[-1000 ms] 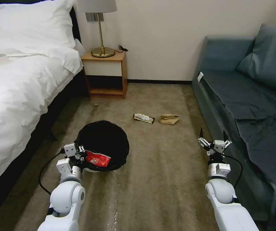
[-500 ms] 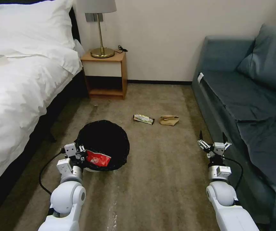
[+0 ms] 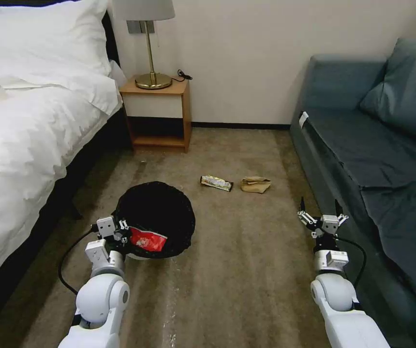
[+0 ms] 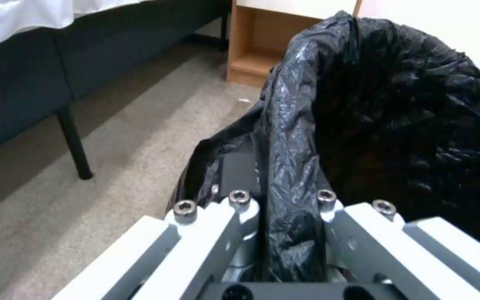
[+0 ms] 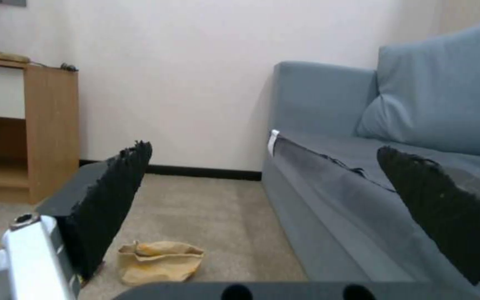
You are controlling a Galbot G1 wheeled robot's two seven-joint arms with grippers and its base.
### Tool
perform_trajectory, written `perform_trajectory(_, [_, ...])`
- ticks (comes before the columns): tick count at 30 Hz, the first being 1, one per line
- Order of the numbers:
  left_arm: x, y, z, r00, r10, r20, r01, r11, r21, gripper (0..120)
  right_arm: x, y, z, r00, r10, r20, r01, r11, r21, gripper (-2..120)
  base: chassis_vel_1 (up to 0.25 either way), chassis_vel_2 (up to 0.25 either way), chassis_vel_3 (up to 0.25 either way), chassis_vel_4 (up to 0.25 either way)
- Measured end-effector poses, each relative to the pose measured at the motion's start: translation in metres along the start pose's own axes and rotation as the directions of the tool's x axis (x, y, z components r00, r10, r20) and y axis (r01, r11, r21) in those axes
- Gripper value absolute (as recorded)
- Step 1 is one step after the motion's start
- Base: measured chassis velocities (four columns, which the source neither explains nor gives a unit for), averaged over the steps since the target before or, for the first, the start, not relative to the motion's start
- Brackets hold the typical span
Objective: Pick up the trash bin, then pick up the garbage on the floor and place it into the trash bin.
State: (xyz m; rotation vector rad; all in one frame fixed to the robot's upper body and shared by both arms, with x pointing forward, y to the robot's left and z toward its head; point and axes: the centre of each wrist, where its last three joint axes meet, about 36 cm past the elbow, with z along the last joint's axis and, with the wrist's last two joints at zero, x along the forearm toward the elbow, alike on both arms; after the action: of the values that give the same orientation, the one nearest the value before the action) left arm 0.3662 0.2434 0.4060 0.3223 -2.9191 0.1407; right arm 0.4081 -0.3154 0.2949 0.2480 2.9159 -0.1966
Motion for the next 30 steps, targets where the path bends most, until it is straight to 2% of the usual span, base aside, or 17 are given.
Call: perform_trajectory(30, [0.0003,0.0018,0.0018,1.0,-0.003,0.0,0.003,1.0,0.003,4,0.0007,-0.0021,0.0019,1.0,-0.014,0.01,0.014,1.0,-0.003,100,-0.077,0.076,0.074,-0.076])
